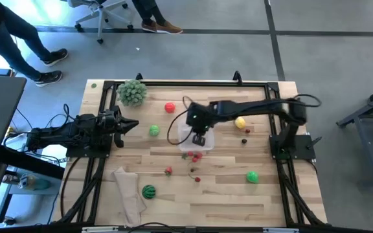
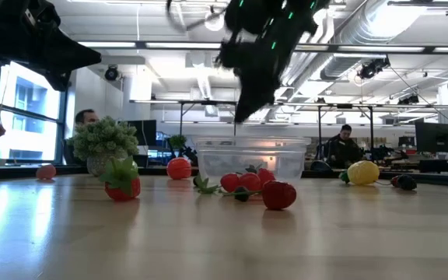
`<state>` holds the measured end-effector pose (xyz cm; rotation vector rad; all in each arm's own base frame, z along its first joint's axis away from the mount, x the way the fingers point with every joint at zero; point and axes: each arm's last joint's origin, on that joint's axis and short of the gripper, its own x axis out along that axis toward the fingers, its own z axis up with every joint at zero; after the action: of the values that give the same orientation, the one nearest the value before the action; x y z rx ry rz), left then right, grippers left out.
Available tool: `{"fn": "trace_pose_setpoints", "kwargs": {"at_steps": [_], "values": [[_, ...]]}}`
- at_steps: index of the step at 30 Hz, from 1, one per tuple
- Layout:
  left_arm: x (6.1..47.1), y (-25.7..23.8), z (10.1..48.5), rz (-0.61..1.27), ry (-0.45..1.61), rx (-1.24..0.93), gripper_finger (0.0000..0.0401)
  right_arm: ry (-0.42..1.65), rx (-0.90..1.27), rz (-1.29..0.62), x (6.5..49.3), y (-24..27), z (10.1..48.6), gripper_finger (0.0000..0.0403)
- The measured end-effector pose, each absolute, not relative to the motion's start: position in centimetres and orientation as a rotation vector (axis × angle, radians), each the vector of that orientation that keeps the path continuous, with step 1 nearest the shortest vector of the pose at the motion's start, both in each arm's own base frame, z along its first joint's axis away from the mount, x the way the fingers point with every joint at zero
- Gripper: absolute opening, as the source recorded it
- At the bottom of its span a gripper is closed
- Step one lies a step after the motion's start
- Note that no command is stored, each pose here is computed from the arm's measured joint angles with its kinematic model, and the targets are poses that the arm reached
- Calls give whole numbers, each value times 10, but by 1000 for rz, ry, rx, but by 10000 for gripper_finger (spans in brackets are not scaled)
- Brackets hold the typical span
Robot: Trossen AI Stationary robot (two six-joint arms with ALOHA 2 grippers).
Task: Pick and placing Produce into tupperware
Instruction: Put the yellow pineapple into the transparent container
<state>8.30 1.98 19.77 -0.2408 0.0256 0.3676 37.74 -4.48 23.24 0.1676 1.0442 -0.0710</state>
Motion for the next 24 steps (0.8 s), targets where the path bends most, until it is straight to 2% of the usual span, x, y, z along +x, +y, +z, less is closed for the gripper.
{"fn": "trace_pose_setpoints", "kwargs": {"at_steps": [7, 12, 17, 24], "values": [[83, 20, 198, 368, 26, -239, 17, 876, 114, -234, 320, -40, 320, 2], [83, 20, 198, 367, 26, -237, 17, 820, 161, -432, 272, -36, 356, 2], [83, 20, 198, 368, 26, -237, 17, 839, 271, -585, 233, -30, 363, 2], [83, 20, 196, 370, 41, -237, 17, 969, 417, -671, 201, -21, 336, 6]]}}
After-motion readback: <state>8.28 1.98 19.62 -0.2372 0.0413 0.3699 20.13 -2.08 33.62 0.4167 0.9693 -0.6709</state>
